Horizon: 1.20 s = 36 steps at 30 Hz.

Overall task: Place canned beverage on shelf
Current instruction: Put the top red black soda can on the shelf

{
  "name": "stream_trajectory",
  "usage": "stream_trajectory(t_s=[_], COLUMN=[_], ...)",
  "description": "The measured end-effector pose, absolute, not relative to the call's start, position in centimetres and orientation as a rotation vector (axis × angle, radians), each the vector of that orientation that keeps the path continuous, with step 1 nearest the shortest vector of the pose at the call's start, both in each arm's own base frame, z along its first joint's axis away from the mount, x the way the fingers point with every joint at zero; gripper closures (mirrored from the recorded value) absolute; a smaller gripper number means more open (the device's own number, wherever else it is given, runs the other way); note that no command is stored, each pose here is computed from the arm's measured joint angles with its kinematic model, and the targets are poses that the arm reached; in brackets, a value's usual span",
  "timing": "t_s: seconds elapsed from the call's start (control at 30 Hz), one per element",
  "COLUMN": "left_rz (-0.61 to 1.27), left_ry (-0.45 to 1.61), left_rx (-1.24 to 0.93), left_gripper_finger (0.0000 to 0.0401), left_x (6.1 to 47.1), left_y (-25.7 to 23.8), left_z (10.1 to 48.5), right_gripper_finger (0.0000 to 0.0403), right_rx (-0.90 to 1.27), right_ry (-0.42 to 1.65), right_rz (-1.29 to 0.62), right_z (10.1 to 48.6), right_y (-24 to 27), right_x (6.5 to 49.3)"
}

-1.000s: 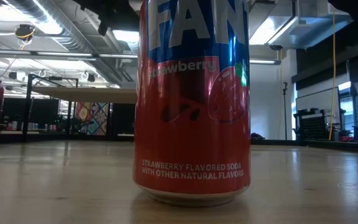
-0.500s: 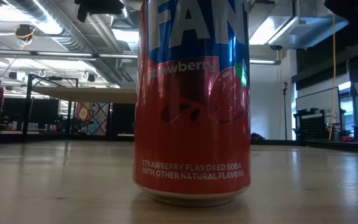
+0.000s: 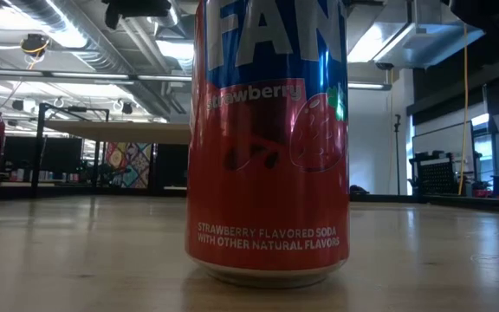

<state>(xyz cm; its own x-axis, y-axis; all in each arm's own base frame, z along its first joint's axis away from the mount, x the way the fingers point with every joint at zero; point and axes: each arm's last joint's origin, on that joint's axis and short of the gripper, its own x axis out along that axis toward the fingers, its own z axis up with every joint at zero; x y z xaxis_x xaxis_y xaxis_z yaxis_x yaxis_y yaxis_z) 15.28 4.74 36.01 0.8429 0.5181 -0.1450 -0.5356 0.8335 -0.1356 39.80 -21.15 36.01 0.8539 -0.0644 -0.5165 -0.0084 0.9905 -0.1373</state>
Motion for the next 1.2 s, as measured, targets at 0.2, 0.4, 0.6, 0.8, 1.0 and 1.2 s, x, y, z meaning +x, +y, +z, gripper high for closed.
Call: stream_trajectory(t_s=[0.2,0.4,0.6,0.8,1.0,1.2], left_rz=[0.56,0.56,0.56,0.56,0.56,0.56], left_ry=[0.104,0.106,0.105,0.105,0.105,0.105], left_rx=[-0.174,-0.174,-0.173,-0.173,-0.173,-0.173], left_gripper_finger=[0.0312,0.0312,0.0312,0.0312,0.0312,0.0312], left_x=[15.3,15.3,15.3,15.3,15.3,15.3], left_y=[4.7,4.8,4.8,4.8,4.8,4.8], left_z=[36.0,36.0,36.0,36.0,36.0,36.0], right_gripper_finger=[0.0153,0.0153,0.0153,0.0145,0.0095,0.0062], right_rx=[-0.164,-0.155,-0.175,-0.181,-0.192,-0.193], right_ry=[0.543,0.563,0.571,0.581,0.596,0.587], right_rz=[-0.011,-0.002,0.0,-0.021,-0.057,-0.061], right_z=[35.4,34.3,34.3,34.2,34.2,34.6], right_y=[-21.4,-21.7,-21.6,-21.7,-21.8,-21.7], right_x=[40.2,40.8,40.8,40.8,40.7,40.6])
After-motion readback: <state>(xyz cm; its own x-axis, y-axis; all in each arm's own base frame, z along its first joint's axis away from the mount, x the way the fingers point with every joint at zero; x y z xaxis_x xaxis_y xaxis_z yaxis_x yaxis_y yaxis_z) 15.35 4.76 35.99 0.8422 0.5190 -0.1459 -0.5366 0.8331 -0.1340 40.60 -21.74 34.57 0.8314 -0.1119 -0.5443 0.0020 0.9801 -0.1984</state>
